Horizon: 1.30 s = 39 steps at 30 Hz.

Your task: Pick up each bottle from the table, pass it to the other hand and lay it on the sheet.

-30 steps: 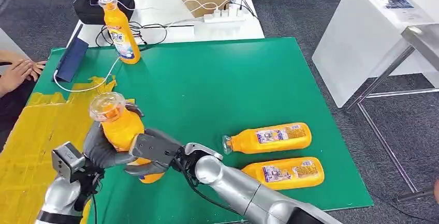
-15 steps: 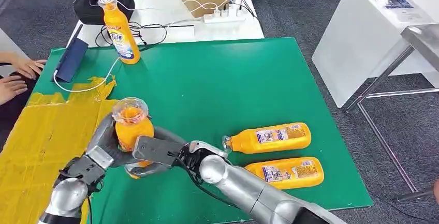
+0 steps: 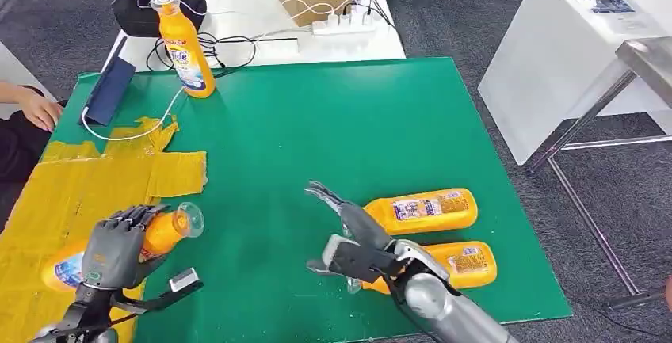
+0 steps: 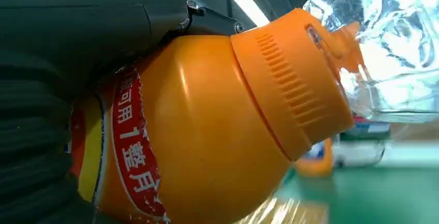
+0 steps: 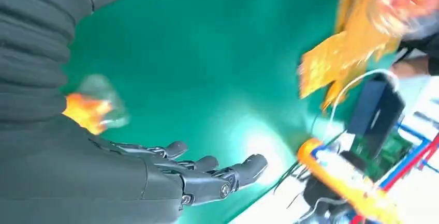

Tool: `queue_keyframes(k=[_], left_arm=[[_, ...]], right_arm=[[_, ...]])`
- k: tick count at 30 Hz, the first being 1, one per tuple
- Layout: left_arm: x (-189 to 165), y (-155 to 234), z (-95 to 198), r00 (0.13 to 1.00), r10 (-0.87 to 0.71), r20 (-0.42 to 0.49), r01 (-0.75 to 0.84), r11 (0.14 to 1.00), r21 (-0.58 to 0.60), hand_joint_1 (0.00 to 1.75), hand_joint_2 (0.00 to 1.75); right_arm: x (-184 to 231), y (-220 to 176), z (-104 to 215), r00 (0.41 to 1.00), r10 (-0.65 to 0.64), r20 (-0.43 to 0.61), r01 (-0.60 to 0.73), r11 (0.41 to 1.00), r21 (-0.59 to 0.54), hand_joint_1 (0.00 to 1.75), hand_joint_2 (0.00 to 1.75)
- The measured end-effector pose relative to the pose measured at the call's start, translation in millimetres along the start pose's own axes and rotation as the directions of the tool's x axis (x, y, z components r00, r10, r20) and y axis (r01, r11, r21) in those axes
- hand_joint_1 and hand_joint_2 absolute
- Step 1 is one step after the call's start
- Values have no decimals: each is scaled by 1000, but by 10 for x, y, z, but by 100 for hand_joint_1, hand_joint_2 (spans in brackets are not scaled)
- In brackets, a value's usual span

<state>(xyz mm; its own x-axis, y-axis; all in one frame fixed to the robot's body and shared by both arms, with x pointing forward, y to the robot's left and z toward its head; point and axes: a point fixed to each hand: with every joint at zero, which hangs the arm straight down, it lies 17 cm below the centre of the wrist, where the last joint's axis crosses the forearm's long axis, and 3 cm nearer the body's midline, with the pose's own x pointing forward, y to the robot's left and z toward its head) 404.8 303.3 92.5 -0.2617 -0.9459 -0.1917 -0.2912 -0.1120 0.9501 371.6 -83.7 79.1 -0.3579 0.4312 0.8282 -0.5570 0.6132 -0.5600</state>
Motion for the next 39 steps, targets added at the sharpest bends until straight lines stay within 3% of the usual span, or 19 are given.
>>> queue_keyframes(k=[4, 8, 9, 10, 14, 18, 19, 30, 39], left_arm=[[-40, -325, 163, 1000, -30, -3, 30, 996, -88, 175, 175], [-97, -372, 158, 999, -52, -6, 51, 995, -91, 175, 175], [-115, -389, 151, 999, -54, -6, 53, 994, -99, 166, 175], [-137, -423, 149, 998, -57, -5, 56, 992, -112, 0, 175], [-137, -692, 249, 997, -34, 69, 49, 974, -220, 0, 175], [-144, -840, 284, 994, 11, 111, 21, 959, -283, 0, 175], [-150, -886, 295, 993, 24, 114, 12, 952, -307, 0, 0], [-105, -894, 260, 985, 115, 129, -70, 947, -313, 0, 0], [-89, -882, 254, 983, 118, 141, -70, 949, -309, 0, 0]], right_arm=[[-34, -116, 226, 1000, 18, -5, -18, 1000, -18, 0, 175], [-26, -284, 387, 998, 62, -11, -62, 998, -22, 0, 175], [-1, -342, 416, 998, 69, -7, -69, 997, -25, 0, 175], [12, -387, 465, 997, 76, -5, -76, 997, -24, 0, 175], [-50, -441, 723, 997, 74, -24, -73, 997, 24, 0, 175], [-338, -481, 1004, 978, 174, -119, -159, 979, 125, 0, 175], [-415, -464, 1062, 972, 190, -142, -167, 974, 156, 0, 175], [-1071, -511, 1517, 899, 316, -302, -203, 914, 350, 0, 175], [-1272, -560, 1716, 864, 363, -350, -210, 890, 406, 0, 175]])
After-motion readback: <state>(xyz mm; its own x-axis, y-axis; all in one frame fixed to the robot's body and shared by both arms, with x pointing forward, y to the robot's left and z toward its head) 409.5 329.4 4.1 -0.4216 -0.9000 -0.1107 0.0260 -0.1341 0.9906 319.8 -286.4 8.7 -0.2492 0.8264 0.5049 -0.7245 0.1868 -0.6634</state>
